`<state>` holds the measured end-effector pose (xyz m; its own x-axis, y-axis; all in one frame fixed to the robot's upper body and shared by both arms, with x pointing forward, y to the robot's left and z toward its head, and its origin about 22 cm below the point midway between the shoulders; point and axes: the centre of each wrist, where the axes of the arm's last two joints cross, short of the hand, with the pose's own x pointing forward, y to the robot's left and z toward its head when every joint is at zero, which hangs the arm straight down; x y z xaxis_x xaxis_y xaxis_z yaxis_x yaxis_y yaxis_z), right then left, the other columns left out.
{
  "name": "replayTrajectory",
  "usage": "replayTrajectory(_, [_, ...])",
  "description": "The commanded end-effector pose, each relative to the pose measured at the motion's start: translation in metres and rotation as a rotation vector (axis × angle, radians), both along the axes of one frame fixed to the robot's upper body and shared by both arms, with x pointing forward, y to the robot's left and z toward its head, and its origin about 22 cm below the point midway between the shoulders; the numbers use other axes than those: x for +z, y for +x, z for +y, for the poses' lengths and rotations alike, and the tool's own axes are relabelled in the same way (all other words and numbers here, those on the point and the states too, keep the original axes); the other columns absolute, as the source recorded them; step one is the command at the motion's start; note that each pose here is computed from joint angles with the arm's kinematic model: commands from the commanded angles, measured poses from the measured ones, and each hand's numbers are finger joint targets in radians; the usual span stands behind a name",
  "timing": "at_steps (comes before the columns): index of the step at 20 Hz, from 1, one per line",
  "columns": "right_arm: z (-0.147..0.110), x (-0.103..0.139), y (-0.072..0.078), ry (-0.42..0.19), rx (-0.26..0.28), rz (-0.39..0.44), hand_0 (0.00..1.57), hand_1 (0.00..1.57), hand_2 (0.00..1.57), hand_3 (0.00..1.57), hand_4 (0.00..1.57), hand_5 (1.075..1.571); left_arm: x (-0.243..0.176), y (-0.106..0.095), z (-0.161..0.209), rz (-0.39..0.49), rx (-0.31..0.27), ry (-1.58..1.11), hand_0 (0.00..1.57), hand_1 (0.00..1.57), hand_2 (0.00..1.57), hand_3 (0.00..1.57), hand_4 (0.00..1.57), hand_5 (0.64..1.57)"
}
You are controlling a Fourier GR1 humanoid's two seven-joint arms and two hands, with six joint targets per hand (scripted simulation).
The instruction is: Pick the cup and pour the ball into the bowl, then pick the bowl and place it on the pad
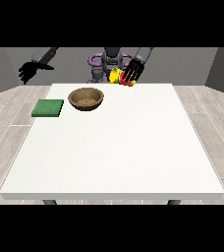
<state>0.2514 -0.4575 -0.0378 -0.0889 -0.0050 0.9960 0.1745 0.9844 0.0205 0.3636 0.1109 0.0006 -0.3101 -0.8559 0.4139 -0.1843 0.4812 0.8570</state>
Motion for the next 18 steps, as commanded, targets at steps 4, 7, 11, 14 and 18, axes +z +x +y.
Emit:
replayTrajectory(4, [0.004, -0.016, -0.008, 0.011, 0.028, 0.017, 0.00, 0.00, 0.00, 0.00, 0.00, 1.547, 0.011, -0.009, -0.043, -0.058, -0.010, 0.186, 0.94, 0.94, 1.57, 1.57, 0.91, 1.571])
replayTrajectory(7, [0.000, 0.016, 0.023, -0.021, 0.038, -0.030, 0.00, 0.00, 0.00, 0.00, 0.00, 1.548, 0.035, -0.003, -0.056, -0.072, -0.010, 0.234, 0.58, 0.58, 1.57, 1.54, 0.88, 1.571])
replayTrajectory(11, [-0.006, 0.035, 0.038, -0.037, 0.017, -0.025, 0.00, 0.00, 0.00, 0.16, 0.00, 1.533, 0.038, -0.012, -0.071, -0.128, -0.040, 0.340, 0.54, 0.54, 1.57, 1.57, 0.90, 1.571])
replayTrajectory(14, [0.023, 0.038, 0.063, -0.042, 0.038, -0.016, 0.00, 0.00, 0.00, 0.27, 0.00, 1.530, 0.032, -0.019, -0.078, -0.173, -0.041, 0.418, 0.46, 0.46, 1.57, 1.57, 0.89, 1.571])
replayTrajectory(18, [0.041, 0.040, 0.075, -0.031, 0.069, -0.025, 0.00, 0.00, 0.00, 0.30, 0.00, 1.528, 0.027, -0.021, -0.078, -0.184, -0.049, 0.500, 0.28, 0.28, 1.57, 1.57, 0.86, 1.570])
